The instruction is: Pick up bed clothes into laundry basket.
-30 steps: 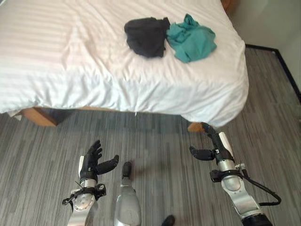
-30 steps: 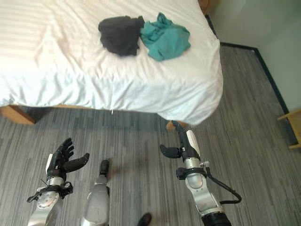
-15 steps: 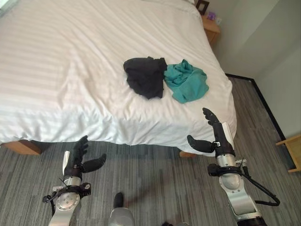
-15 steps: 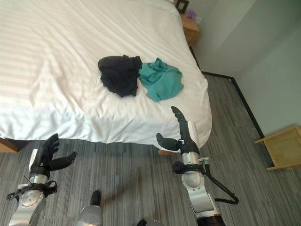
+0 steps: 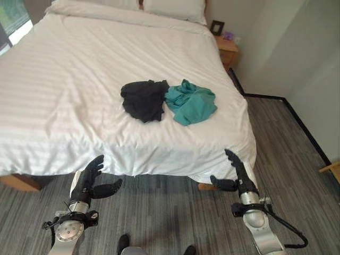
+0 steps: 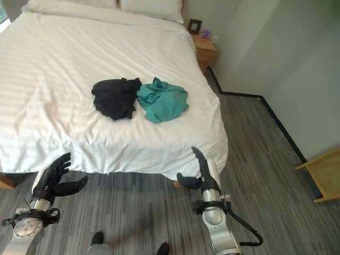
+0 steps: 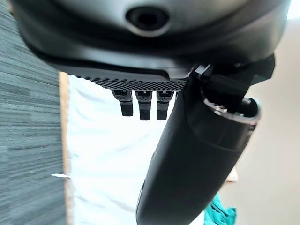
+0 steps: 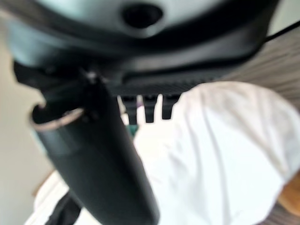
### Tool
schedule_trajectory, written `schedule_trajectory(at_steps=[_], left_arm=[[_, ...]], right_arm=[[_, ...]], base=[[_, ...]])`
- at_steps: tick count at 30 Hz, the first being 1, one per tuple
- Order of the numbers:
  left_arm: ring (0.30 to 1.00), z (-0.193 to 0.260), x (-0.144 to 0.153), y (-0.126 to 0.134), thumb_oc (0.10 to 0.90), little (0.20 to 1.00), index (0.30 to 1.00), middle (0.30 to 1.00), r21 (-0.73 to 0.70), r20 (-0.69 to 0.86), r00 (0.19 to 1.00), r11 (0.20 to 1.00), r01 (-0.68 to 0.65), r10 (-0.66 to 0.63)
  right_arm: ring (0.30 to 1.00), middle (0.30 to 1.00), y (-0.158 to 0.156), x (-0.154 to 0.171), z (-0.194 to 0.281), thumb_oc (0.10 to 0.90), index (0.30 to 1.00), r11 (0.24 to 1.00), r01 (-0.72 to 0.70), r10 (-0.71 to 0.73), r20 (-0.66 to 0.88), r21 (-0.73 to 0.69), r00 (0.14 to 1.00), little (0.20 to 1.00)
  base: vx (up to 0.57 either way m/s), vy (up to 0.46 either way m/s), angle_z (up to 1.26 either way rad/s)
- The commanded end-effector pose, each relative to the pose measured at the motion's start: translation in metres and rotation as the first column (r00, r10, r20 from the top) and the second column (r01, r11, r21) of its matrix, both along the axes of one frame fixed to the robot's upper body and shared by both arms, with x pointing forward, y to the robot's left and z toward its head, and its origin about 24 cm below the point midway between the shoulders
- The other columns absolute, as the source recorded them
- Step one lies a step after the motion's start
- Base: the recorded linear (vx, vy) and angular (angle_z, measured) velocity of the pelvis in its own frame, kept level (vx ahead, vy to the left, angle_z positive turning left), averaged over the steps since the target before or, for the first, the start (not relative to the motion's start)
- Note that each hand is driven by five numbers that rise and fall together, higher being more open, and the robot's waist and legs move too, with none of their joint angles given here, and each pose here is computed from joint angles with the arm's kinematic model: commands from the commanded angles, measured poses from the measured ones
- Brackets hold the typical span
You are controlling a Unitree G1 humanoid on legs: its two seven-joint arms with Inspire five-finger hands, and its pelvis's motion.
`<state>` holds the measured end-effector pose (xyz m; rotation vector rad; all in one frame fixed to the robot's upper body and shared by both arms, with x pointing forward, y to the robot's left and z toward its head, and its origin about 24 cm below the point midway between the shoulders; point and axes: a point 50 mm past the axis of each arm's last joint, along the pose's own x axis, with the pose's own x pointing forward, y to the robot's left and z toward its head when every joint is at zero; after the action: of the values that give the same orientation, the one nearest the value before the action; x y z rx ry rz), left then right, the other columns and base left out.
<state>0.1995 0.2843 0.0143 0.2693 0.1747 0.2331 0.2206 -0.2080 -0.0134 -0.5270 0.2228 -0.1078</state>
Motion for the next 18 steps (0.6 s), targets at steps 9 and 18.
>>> schedule_trajectory(at_steps=[9, 18], left_arm=[[0.900, 0.108, 0.049, -0.008, 0.800, 0.900, 0.900, 0.900, 0.014, 0.550, 0.834, 0.998, -0.069, 0.050], [0.900, 0.090, 0.052, -0.026, 0.800, 0.900, 0.900, 0.900, 0.014, 0.486, 0.874, 1.000, -0.020, 0.011]], right_arm=[[0.900, 0.900, 0.002, 0.014, 0.022, 0.800, 0.900, 1.000, -0.018, 0.019, 0.130, -0.008, 0.991, 0.900], [0.900, 0.900, 0.007, 0.003, 0.008, 0.800, 0.900, 0.998, -0.026, 0.021, 0.073, 0.061, 0.997, 0.900]], base=[[0.04, -0.004, 0.03], [0.00, 0.000, 0.00]])
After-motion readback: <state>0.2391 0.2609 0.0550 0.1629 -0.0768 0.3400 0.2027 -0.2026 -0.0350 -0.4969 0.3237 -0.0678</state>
